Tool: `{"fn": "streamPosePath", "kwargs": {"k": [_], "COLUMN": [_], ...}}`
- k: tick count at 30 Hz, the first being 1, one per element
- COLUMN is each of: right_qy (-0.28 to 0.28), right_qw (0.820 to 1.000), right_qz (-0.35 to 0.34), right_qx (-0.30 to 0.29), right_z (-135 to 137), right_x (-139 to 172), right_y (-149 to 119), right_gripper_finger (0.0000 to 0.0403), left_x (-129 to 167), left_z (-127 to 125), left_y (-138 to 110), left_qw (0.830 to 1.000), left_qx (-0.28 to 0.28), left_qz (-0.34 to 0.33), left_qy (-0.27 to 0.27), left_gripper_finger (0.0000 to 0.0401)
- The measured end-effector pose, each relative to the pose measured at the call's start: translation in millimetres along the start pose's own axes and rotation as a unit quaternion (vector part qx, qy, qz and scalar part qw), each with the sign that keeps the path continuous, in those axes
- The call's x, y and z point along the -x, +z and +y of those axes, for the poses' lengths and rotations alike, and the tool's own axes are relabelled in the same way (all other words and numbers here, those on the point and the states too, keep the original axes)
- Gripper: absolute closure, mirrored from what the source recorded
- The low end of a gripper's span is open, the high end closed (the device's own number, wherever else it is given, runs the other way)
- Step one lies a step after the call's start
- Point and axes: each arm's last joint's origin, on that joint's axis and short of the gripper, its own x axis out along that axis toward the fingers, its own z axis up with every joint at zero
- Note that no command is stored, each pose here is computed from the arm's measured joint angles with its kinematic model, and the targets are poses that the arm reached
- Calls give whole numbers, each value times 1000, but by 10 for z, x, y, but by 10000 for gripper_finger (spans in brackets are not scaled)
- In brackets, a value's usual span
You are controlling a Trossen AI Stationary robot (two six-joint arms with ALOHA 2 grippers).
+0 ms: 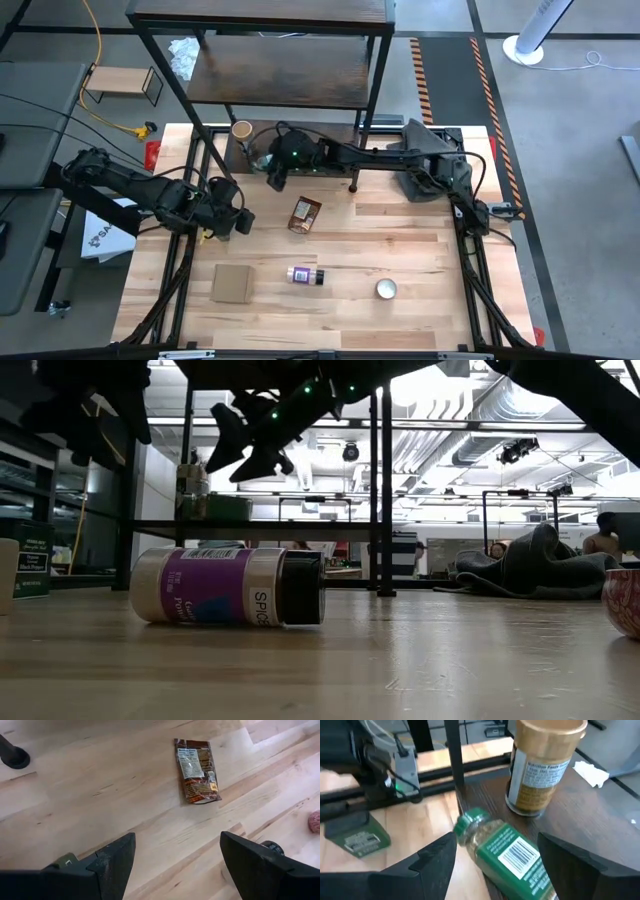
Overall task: Shelf spices
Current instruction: Put the green seasoning bottle on the shelf
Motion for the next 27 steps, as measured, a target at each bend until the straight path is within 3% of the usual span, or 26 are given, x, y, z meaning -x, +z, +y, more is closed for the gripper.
{"fn": "streamPosePath", "kwargs": {"k": [8,19,24,27], "right_qy": [1,-72,-85,-79], "right_qw": [1000,985,977,979], "right_qz": [-19,-30,-12,27], "right_qx": [-7,-154,-193,-187], "right_z": [-89,-213,-214,-198], "right_x": [-14,-176,-226,-220], "right_y": [41,-72,-159,-226], "right_gripper_finger": [128,128,128,133], "left_x": [0,-152,-296,-351], "left_z": [-6,-240,-322,-383], "left_y": [2,-28,-117,-190], "left_qw": [1000,998,999,999], "left_qx": [2,-23,-37,-44], "left_qz": [-3,-39,-22,-9], "left_qy": [-3,-34,-14,-19], "left_gripper_finger": [114,114,114,114]}}
